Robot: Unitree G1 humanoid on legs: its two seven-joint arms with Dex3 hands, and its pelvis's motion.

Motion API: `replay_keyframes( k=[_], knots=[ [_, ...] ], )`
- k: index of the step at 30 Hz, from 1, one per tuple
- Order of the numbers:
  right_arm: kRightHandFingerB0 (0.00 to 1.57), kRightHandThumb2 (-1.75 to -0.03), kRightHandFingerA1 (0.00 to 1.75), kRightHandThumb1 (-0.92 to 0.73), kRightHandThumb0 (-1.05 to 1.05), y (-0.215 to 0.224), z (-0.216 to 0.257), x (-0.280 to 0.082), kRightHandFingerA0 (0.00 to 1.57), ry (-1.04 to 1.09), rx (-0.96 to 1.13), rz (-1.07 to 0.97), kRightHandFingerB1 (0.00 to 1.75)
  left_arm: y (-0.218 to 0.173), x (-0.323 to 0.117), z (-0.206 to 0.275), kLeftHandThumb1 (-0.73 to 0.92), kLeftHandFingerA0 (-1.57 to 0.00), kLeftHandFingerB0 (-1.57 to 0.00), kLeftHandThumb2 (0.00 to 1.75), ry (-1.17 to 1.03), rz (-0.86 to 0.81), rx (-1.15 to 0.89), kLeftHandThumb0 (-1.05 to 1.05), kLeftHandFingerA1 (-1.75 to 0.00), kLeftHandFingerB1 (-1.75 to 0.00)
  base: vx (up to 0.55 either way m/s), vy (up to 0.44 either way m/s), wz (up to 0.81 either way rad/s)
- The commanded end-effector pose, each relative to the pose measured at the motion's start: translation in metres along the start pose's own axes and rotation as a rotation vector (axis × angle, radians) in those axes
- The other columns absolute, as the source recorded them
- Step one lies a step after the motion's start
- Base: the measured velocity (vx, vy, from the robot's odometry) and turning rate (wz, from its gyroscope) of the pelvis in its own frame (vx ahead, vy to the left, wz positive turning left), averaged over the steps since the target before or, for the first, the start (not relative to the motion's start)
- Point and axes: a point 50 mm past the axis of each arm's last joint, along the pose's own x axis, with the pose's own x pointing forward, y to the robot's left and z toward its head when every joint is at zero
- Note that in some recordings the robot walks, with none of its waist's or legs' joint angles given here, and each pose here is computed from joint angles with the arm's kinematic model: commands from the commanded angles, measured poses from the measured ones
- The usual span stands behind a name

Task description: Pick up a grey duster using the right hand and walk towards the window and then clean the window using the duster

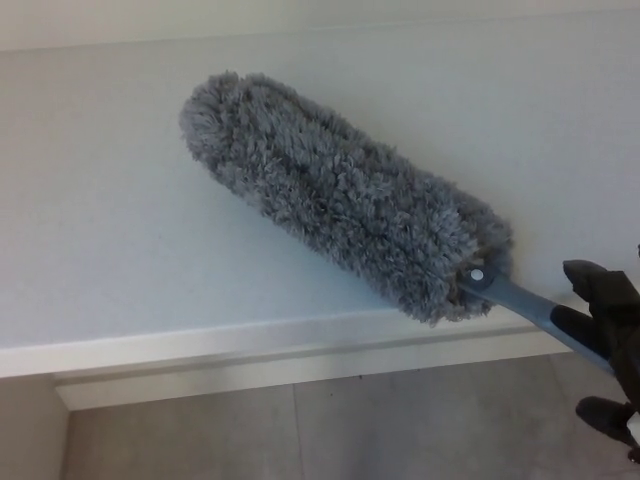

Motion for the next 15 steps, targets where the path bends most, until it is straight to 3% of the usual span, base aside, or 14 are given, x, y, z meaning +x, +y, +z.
replay_keyframes(
  k=[1,7,8,9,10,11,13,14,15],
  knots=[
    [0.14,-0.61,0.26,-0.53,-0.57,0.000,-0.011,0.006,0.01,0.052,-0.057,-0.014,0.28,0.004,-0.001,0.013,0.65,-0.99,-0.83,0.84,-0.139,-0.008,0.015,-0.15,-1.18,-0.89,0.00,0.000,0.00],
    [0.14,-0.60,0.36,-0.55,-0.58,-0.004,0.002,0.009,0.02,0.021,-0.045,-0.030,0.27,0.003,-0.001,0.014,0.63,-0.97,-0.84,0.88,-0.147,-0.013,-0.009,-0.13,-1.18,-0.89,0.00,0.000,0.00],
    [0.13,-0.60,0.41,-0.55,-0.55,-0.002,0.005,0.009,0.05,-0.009,-0.030,-0.044,0.27,0.002,-0.001,0.014,0.67,-0.96,-0.84,0.80,-0.145,-0.003,0.002,-0.17,-1.17,-0.88,0.00,0.000,0.00],
    [0.00,-0.98,0.54,-0.44,-0.35,-0.001,0.008,0.008,0.05,-0.030,-0.019,-0.053,0.49,0.002,-0.001,0.014,0.63,-1.01,-0.86,0.84,-0.145,0.000,0.001,-0.14,-1.18,-0.90,0.00,0.000,0.00],
    [0.00,-0.98,0.54,-0.44,-0.35,0.000,0.010,0.008,0.05,-0.041,-0.013,-0.058,0.49,0.002,-0.001,0.014,0.63,-1.01,-0.86,0.84,-0.145,-0.003,-0.006,-0.14,-1.18,-0.90,0.00,0.000,0.00],
    [0.18,-0.57,0.45,-0.57,-0.55,0.002,0.012,0.008,0.13,-0.044,-0.020,-0.066,0.27,0.003,-0.001,0.014,0.63,-1.00,-0.85,0.85,-0.148,-0.004,-0.005,-0.15,-1.19,-0.91,0.00,0.000,0.00],
    [0.18,-0.57,0.45,-0.57,-0.55,0.002,0.013,0.008,0.13,-0.044,-0.021,-0.068,0.27,0.003,-0.001,0.014,0.63,-1.00,-0.85,0.85,-0.149,-0.005,-0.004,-0.15,-1.19,-0.91,0.00,0.000,0.00],
    [0.08,-0.80,0.52,-0.48,-0.60,0.003,0.015,0.008,0.14,-0.051,-0.029,-0.060,0.39,0.003,-0.001,0.015,0.63,-1.02,-0.86,0.85,-0.152,-0.004,-0.009,-0.15,-1.20,-0.94,0.00,0.000,0.00],
    [0.08,-0.80,0.52,-0.48,-0.60,0.005,0.018,0.008,0.14,-0.060,-0.039,-0.049,0.39,0.003,-0.001,0.015,0.63,-1.02,-0.86,0.85,-0.157,-0.004,-0.015,-0.15,-1.20,-0.94,0.00,0.000,0.00]
  ],
)
